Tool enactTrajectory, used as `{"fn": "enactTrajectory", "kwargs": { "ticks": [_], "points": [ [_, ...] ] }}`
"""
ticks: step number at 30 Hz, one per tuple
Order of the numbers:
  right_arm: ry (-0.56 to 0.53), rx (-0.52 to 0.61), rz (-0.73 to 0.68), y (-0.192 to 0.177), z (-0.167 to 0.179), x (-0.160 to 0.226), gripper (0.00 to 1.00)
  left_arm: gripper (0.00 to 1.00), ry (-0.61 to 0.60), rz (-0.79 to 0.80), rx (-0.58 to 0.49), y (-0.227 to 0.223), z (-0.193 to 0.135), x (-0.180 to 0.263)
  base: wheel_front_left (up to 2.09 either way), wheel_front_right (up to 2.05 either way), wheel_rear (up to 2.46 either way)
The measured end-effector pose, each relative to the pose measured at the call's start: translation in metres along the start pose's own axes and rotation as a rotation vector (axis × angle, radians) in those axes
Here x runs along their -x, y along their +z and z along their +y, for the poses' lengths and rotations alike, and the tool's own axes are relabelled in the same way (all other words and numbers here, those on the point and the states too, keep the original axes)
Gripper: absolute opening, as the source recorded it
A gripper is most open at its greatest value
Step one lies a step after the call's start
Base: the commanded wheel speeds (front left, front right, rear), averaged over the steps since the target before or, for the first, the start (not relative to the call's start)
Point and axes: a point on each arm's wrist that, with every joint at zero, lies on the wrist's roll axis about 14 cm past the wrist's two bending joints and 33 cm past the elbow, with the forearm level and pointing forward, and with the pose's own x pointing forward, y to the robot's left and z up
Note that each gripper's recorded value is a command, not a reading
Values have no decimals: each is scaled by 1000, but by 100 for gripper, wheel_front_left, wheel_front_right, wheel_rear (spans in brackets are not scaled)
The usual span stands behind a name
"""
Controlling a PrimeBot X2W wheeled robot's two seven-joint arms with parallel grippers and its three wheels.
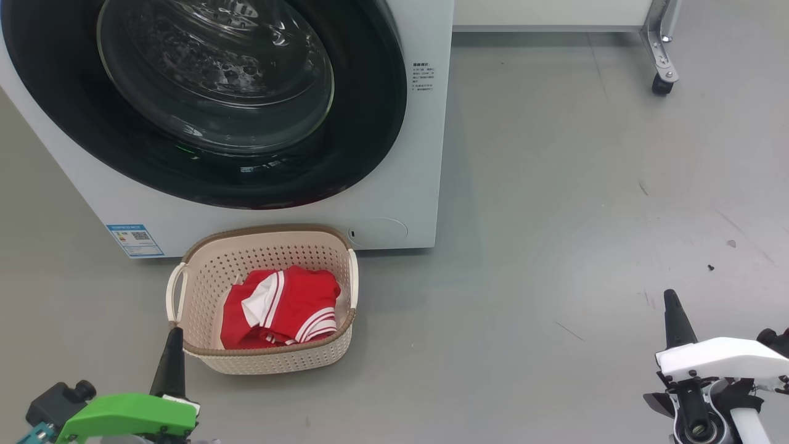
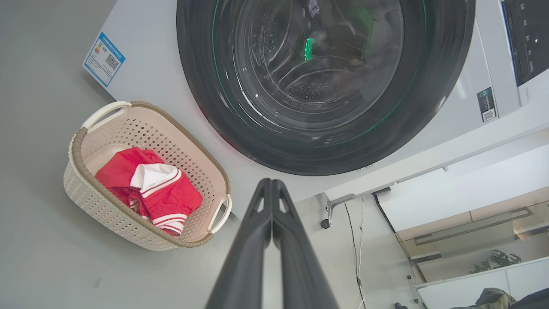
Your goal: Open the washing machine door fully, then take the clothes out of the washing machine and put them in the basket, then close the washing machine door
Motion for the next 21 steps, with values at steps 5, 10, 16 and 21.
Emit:
{"fn": "enactTrajectory", "kwargs": {
  "ticks": [5,10,16,21],
  "points": [
    [-1,-67,2,2,0,0,0,0,2,-2,52,3,0,0,0,0,0],
    [6,-122,0,4,1,0,0,0,2,-7,98,6,0,1,0,0,0],
    [15,-203,-3,7,3,-1,0,0,2,-11,163,11,1,1,0,0,0],
    [26,-285,-7,10,5,-1,0,0,-1,-13,230,14,0,2,0,0,0]
  ]
}}
